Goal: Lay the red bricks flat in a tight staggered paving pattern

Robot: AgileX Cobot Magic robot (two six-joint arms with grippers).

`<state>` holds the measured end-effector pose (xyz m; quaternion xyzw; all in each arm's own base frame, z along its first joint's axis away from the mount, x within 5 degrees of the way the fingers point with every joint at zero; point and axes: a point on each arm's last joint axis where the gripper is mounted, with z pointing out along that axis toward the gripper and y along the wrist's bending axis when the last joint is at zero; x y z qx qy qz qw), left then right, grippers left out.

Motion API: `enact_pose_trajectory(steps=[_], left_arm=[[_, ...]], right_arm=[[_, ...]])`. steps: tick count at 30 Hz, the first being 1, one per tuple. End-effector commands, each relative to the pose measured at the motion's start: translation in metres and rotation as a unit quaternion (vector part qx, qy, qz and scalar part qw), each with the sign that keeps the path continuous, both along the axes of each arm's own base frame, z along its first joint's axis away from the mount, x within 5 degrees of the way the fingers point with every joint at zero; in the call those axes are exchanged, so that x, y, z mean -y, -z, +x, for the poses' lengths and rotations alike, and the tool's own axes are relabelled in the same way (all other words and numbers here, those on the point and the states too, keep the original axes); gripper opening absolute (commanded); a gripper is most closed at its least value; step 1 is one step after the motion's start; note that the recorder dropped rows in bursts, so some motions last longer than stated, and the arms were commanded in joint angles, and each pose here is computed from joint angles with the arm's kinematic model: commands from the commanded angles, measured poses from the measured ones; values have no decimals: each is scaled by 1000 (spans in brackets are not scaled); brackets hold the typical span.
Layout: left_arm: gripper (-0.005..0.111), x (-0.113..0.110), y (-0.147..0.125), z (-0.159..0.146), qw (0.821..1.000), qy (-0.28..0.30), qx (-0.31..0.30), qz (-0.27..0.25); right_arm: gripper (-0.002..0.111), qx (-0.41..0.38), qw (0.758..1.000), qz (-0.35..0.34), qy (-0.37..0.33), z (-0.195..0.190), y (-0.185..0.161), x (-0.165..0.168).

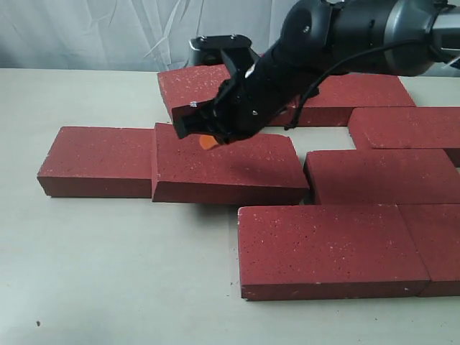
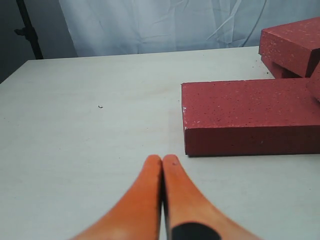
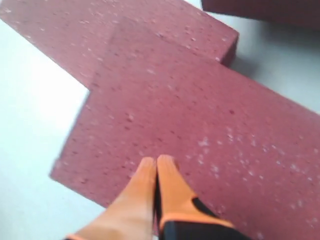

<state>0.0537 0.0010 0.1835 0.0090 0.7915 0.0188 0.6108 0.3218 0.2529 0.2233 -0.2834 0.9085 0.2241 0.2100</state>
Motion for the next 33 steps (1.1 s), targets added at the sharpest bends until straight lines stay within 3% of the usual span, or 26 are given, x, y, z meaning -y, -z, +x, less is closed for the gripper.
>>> enact_pose_trajectory(steps=[1, 7, 17, 24, 27, 33], left_arm=[[0, 0, 0, 0, 1000, 2, 5, -6], [0, 0, 0, 0, 1000, 2, 5, -6], [0, 0, 0, 0, 1000, 2, 5, -6], [0, 0, 0, 0, 1000, 2, 5, -6], [0, 0, 0, 0, 1000, 2, 5, -6], [0, 0, 0, 0, 1000, 2, 5, -6]], right_arm=[[-1, 37, 999, 31, -22, -1, -28, -23], [-1, 32, 998, 41, -37, 2, -40, -42], [-1, -32, 999, -41, -13, -13, -50, -14], [-1, -61, 994, -53, 70, -13, -47, 57], [-1, -64, 986, -52, 146, -27, -36, 114], [-1, -72, 970, -56, 227, -48, -22, 171]])
